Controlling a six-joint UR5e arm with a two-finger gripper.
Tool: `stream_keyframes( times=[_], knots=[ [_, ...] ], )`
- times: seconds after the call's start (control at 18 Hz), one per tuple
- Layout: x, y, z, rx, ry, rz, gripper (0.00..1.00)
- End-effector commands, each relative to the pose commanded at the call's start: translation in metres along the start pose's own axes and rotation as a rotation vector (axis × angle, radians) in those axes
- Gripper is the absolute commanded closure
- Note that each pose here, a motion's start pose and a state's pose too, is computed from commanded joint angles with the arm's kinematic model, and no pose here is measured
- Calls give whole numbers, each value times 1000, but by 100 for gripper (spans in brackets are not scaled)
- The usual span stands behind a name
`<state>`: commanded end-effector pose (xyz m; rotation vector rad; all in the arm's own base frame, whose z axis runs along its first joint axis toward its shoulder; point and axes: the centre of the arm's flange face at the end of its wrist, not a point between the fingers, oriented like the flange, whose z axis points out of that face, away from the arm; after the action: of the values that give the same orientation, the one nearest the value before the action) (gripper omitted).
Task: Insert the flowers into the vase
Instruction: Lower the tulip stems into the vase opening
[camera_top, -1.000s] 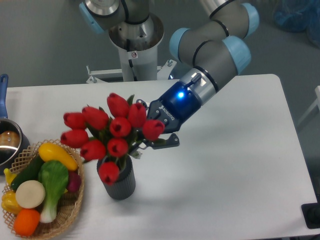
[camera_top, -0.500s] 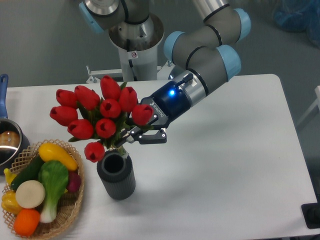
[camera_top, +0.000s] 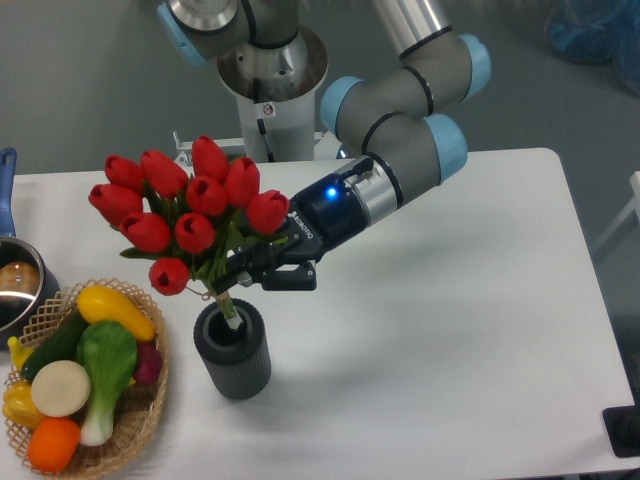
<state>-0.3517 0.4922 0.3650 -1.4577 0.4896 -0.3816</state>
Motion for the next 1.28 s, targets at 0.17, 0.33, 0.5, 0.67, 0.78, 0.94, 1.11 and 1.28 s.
stream_keyframes(
  times=[0.17, 0.33, 0.5, 0.67, 0.78, 0.94, 1.11, 1.28],
  knots=[
    [2, 4, 0, -1, -1, -8, 88],
    [4, 9, -1, -2, -3, -20, 88],
    [4, 11, -1, -8, -3, -24, 88],
    [4, 19, -1, -11, -3, -38, 88],
    [4, 20, -1, -11, -3, -40, 88],
    [2, 29, -1, -12, -3, -54, 88],
    [-1, 47, 0, -24, -2, -75, 88],
    [-2, 61, 0, -24, -1, -69, 88]
  ],
)
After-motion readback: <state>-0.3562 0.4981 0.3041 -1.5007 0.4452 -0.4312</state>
